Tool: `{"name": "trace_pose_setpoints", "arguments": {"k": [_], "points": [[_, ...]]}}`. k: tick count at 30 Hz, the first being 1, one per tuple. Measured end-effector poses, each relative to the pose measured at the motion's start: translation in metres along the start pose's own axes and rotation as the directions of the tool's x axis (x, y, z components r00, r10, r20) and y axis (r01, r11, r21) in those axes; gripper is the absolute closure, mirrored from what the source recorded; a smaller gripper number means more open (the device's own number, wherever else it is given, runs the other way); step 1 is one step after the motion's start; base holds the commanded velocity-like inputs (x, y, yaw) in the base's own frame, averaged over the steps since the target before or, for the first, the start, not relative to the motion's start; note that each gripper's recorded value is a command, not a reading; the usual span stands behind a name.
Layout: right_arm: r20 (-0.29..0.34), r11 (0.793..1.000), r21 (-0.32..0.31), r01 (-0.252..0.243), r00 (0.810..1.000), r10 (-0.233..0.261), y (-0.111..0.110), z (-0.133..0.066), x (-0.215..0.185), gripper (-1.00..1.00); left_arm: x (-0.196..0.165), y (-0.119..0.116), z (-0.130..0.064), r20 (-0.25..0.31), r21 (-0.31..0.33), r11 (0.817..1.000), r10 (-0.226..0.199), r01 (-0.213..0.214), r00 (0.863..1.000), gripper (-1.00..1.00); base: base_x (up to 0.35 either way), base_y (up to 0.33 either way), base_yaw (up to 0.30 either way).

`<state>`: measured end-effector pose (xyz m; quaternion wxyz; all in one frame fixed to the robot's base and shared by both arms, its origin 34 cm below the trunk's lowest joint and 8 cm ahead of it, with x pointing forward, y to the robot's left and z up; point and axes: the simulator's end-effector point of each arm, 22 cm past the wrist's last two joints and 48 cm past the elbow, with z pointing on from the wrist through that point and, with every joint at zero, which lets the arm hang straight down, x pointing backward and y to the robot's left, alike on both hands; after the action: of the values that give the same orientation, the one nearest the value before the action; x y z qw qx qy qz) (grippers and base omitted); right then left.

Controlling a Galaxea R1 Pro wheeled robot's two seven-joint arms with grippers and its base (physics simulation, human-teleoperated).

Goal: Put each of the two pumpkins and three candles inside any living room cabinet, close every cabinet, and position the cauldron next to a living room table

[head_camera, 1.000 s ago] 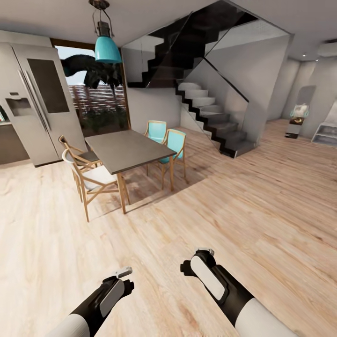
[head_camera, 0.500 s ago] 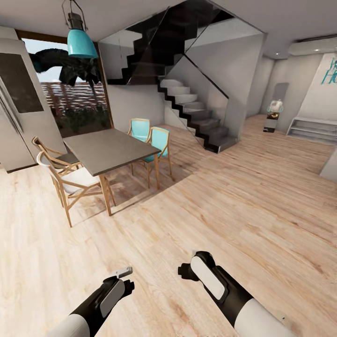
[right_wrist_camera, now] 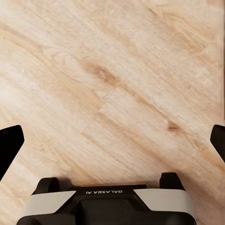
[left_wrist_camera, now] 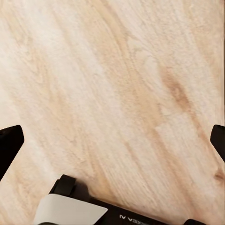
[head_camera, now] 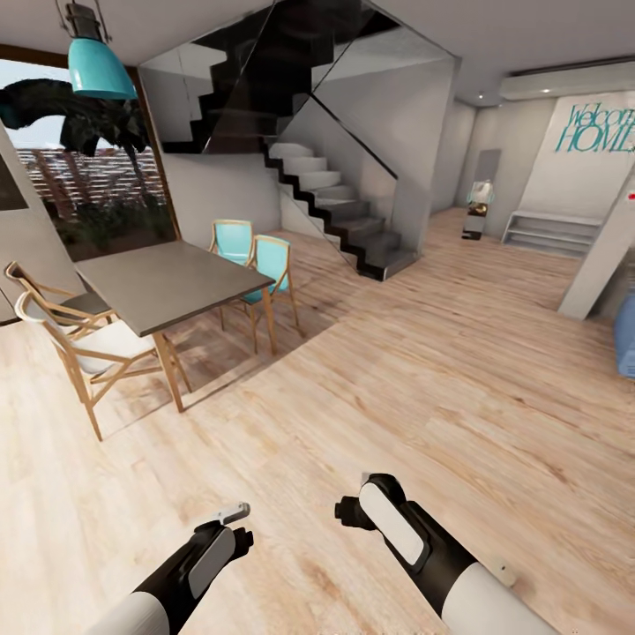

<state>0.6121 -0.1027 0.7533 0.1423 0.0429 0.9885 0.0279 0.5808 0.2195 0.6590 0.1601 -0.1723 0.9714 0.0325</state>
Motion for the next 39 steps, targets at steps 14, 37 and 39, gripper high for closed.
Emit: {"name": "trace_pose_setpoints", "arguments": {"k": [14, 37, 39], "points": [[-0.015, 1.0, 0.003, -0.001, 1.0, 0.001, -0.001, 0.006, 0.005, -1.0, 0.014, -0.001, 0.007, -0.024, -0.009, 1.0, 0.006, -0.007, 1.0, -1.0, 0.0, 0.0, -0.221], [-0.04, 1.0, 0.005, -0.002, 0.999, 0.002, -0.002, 0.016, 0.013, -1.0, 0.022, -0.001, 0.015, -0.03, -0.016, 1.0, 0.01, -0.01, 1.0, -1.0, 0.05, -0.118, -0.213], [-0.04, 1.0, 0.006, -0.002, 0.999, 0.003, -0.003, 0.017, 0.013, -1.0, 0.022, -0.001, 0.015, -0.029, -0.016, 1.0, 0.009, -0.009, 1.0, -1.0, 0.233, -0.217, -0.064]]}}
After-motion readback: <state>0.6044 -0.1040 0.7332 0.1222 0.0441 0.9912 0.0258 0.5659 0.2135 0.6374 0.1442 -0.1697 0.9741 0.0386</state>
